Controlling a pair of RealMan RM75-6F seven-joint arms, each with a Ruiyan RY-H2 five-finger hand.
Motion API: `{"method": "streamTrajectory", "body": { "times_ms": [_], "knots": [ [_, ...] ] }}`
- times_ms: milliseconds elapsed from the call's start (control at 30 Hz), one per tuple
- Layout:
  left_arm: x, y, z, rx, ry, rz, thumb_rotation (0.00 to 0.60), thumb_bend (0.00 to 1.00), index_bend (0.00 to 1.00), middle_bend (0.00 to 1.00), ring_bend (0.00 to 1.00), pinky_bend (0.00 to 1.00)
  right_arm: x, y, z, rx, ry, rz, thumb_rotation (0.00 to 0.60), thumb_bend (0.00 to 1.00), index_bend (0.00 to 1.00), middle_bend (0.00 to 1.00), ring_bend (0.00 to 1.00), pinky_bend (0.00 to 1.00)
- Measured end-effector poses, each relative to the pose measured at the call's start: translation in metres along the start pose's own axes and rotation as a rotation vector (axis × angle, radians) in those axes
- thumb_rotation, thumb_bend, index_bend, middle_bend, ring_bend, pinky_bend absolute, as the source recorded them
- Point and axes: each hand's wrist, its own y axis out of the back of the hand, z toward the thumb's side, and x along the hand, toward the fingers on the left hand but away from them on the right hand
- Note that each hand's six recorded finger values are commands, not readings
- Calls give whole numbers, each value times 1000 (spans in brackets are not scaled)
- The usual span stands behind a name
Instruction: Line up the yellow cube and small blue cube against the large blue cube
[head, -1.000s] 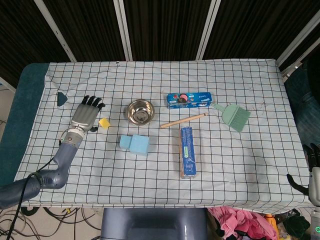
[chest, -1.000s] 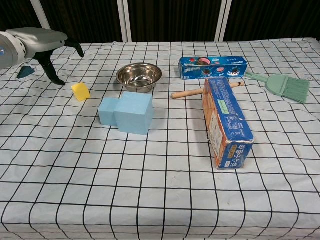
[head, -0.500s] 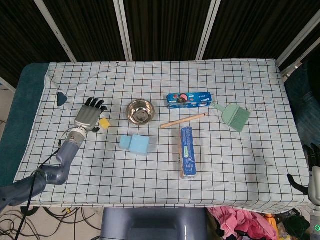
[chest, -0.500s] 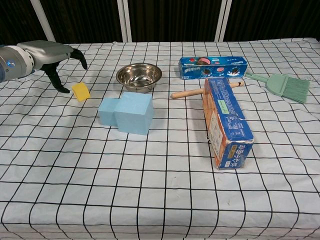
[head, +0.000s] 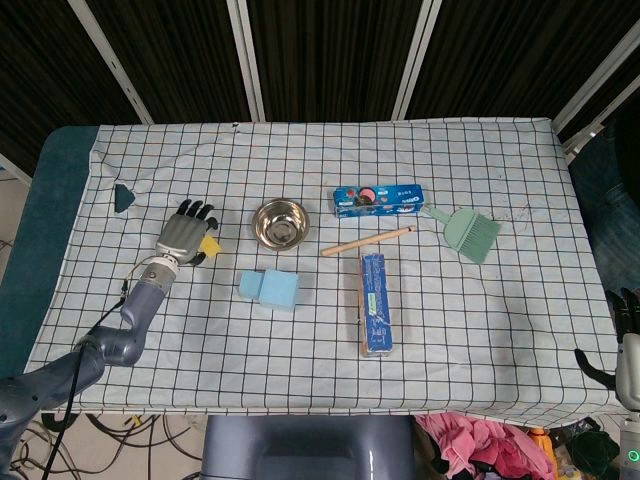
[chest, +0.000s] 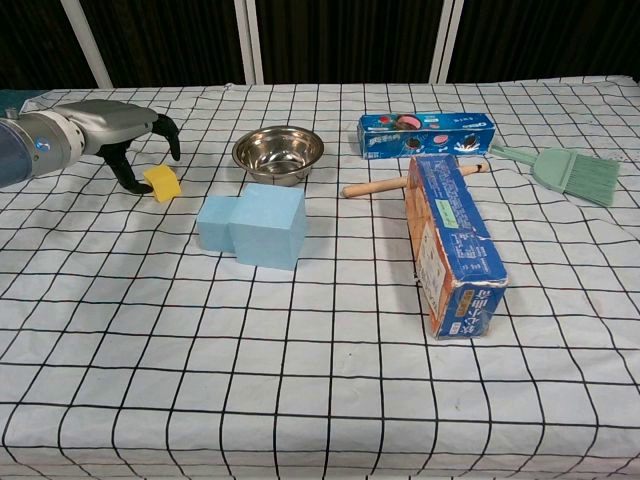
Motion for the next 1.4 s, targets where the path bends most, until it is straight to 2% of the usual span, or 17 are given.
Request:
{"method": "streamTrajectory", "body": {
  "times_ms": [467, 900, 1400],
  "knots": [
    [3, -6, 5, -3, -6, -12, 600, 295, 393, 96, 0, 0, 1, -1, 0, 2, 2, 4, 600, 178, 103, 48, 200, 119],
    [0, -5, -1, 9, 11, -15, 600, 280, 349, 96, 0, 0, 2, -1, 1, 0, 4, 3, 600, 178, 103, 48, 200, 119],
    [-2, -3, -2, 2, 46, -15, 600, 279, 397, 120, 0, 0, 2, -1, 0, 0, 2, 5, 600, 177, 103, 48, 201, 119]
  ]
}}
